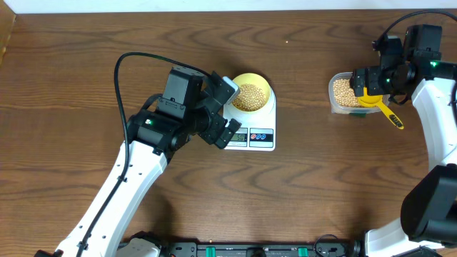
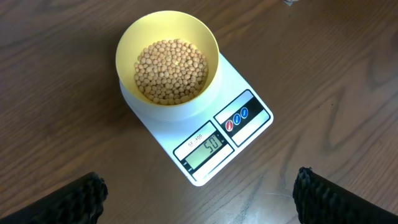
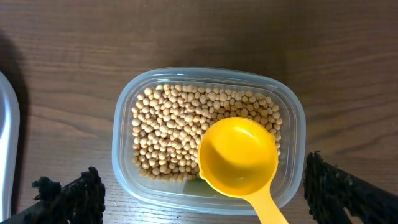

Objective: Scoop item into bowl and weigh 50g on scale

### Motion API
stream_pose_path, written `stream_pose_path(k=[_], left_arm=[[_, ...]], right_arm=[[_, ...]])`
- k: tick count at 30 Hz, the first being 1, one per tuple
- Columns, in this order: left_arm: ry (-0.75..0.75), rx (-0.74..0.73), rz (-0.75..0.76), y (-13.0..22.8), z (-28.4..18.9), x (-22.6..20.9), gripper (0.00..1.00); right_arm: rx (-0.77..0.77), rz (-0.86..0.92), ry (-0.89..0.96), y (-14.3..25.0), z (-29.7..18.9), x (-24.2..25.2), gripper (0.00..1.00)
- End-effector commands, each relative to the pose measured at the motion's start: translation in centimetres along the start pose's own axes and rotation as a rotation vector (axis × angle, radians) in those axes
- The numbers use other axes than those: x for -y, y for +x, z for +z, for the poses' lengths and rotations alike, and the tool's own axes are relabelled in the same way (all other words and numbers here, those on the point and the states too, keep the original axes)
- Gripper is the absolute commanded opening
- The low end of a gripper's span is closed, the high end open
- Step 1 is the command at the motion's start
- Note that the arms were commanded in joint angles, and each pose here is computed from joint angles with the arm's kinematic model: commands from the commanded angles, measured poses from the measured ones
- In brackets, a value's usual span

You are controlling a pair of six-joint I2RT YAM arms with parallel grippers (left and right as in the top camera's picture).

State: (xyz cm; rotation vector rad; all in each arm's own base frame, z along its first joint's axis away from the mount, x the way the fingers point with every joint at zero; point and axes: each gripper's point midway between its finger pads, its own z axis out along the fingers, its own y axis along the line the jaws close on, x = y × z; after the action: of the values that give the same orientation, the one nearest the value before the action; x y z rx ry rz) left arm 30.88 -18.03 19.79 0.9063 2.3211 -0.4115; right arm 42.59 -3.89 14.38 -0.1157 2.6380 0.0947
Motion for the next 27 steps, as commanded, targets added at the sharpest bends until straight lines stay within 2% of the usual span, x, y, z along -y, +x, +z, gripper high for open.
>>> stream_pose_path(k=[1, 14, 21, 27], left_arm=[[0.011, -0.011, 0.011, 0.4, 0.3, 0.1, 0.98], [0.004, 0.011, 0.017, 0.3, -1.4, 0.5, 0.97], [0.000, 0.007, 0.014, 2.5, -2.4, 1.3, 0.97], [-0.025, 0.064, 0.032, 3.7, -3.6, 1.8, 0.98]], right_arm=[[-0.003, 0.010, -0.004, 0.1, 0.1, 0.4, 0.99], [-0.003, 0.010, -0.004, 0.1, 0.1, 0.4, 0.99], [-0.004, 0.010, -0.004, 0.2, 0.1, 0.4, 0.99], [-0.004, 0.010, -0.004, 0.2, 0.1, 0.4, 0.99]])
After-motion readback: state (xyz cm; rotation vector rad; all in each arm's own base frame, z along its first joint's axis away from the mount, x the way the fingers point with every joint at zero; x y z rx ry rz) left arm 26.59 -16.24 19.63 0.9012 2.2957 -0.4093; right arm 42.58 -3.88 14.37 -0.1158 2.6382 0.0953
